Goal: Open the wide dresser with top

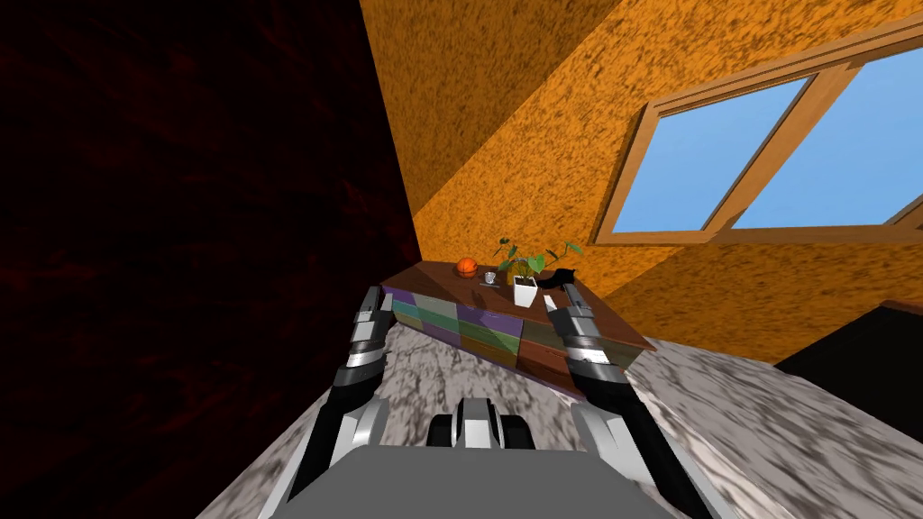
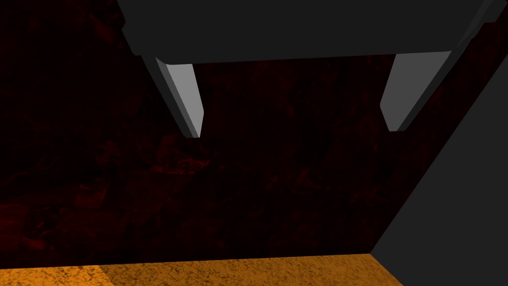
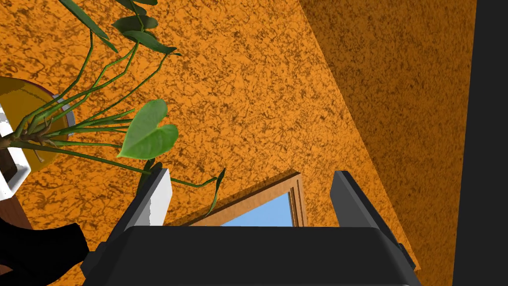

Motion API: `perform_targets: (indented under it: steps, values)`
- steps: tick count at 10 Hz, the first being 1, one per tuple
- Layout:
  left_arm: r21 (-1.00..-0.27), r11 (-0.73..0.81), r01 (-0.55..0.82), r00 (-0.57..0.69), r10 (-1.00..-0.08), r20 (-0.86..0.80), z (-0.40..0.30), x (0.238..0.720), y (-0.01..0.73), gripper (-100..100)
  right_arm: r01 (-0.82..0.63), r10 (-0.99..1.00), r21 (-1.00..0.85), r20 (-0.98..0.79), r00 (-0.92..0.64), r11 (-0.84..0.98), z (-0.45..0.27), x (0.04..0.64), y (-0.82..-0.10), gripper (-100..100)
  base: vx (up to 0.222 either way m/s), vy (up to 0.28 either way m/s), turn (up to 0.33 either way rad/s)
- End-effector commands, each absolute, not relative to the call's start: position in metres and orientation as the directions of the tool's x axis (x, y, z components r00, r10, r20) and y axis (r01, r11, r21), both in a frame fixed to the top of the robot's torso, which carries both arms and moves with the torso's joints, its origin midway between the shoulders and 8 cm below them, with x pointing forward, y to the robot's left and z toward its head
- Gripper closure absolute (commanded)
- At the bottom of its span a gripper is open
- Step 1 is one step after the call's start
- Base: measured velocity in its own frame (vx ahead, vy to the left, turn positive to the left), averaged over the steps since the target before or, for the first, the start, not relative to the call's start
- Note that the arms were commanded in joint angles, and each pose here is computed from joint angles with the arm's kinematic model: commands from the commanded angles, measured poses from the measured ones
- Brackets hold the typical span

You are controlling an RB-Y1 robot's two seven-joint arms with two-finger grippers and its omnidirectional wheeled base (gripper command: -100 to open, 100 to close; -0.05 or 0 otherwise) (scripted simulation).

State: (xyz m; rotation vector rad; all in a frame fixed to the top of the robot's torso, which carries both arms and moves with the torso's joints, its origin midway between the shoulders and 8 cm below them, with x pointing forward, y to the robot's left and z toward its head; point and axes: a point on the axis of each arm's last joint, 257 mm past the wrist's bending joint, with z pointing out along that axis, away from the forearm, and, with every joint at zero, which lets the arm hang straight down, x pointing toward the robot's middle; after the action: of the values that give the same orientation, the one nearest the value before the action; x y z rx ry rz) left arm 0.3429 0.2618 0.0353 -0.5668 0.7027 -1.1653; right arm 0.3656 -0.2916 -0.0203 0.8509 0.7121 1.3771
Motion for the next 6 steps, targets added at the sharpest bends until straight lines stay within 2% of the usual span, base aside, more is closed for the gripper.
perform_targets:
  steps: [1,5,6]
  values:
    - [-0.723,0.302,0.621,0.230,-0.952,-0.200,0.035,0.343,0.262,0,-0.430,0.998,0.901,-0.036,0.050,0.054,-0.056,0.382,-0.275,-100,0.038,0.027,0.071]
    - [-0.723,0.302,0.621,0.230,-0.952,-0.200,0.035,0.343,0.262,0,-0.267,0.990,0.953,-0.143,0.013,0.142,-0.118,0.404,-0.256,-100,0.033,0.029,0.073]
    - [-0.723,0.302,0.621,0.230,-0.952,-0.200,0.035,0.343,0.262,0,-0.267,0.990,0.953,-0.143,0.013,0.142,-0.118,0.404,-0.256,-100,0.022,0.023,0.040]
